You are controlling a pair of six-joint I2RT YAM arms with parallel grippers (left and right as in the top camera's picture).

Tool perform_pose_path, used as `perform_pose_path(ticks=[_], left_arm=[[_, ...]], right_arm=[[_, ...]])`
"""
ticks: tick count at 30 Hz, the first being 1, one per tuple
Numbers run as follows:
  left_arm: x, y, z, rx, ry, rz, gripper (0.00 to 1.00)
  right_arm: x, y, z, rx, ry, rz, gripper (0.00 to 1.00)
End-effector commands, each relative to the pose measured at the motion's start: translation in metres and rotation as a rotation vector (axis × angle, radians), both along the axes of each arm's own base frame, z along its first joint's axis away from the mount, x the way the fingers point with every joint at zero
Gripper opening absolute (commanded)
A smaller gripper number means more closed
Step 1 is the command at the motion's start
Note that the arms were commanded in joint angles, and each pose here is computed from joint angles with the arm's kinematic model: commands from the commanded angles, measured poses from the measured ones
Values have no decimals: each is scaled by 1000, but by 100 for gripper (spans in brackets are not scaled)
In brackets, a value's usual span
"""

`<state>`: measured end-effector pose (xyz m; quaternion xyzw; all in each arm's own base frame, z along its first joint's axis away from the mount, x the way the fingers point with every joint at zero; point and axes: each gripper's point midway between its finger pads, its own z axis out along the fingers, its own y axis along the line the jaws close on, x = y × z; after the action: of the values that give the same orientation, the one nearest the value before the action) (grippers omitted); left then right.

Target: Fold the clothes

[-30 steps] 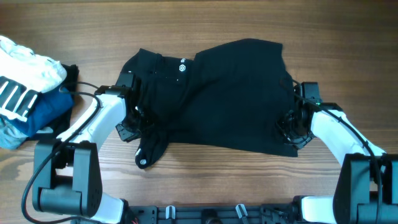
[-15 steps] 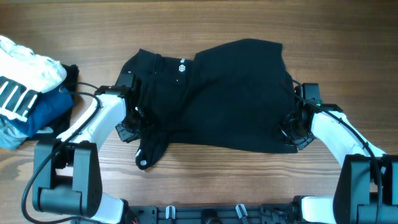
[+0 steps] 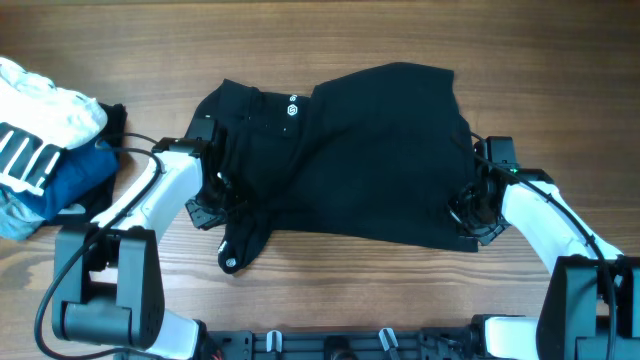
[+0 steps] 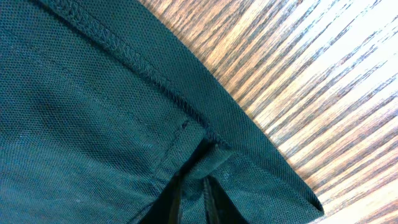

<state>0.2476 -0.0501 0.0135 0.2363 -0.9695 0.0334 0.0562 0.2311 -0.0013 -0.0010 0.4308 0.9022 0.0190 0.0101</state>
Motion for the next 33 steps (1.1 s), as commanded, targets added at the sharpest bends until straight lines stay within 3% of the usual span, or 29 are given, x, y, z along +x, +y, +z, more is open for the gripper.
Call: perform_pose_path(ticks=[1, 6, 8, 13, 33], left_arm=[[5, -2, 7, -13, -25, -10, 7], [5, -2, 7, -13, -25, -10, 7], [5, -2, 7, -13, -26, -10, 7], [5, -2, 7, -13, -25, -10, 7], [5, -2, 7, -13, -25, -10, 8]], right_arm=[[-3, 2, 1, 12, -4, 2, 7], [-3, 2, 1, 12, -4, 2, 5], [-3, 2, 1, 13, -6, 2, 20], [4, 2, 1, 12, -30, 2, 36], [7, 2, -8, 11, -21, -1, 42]])
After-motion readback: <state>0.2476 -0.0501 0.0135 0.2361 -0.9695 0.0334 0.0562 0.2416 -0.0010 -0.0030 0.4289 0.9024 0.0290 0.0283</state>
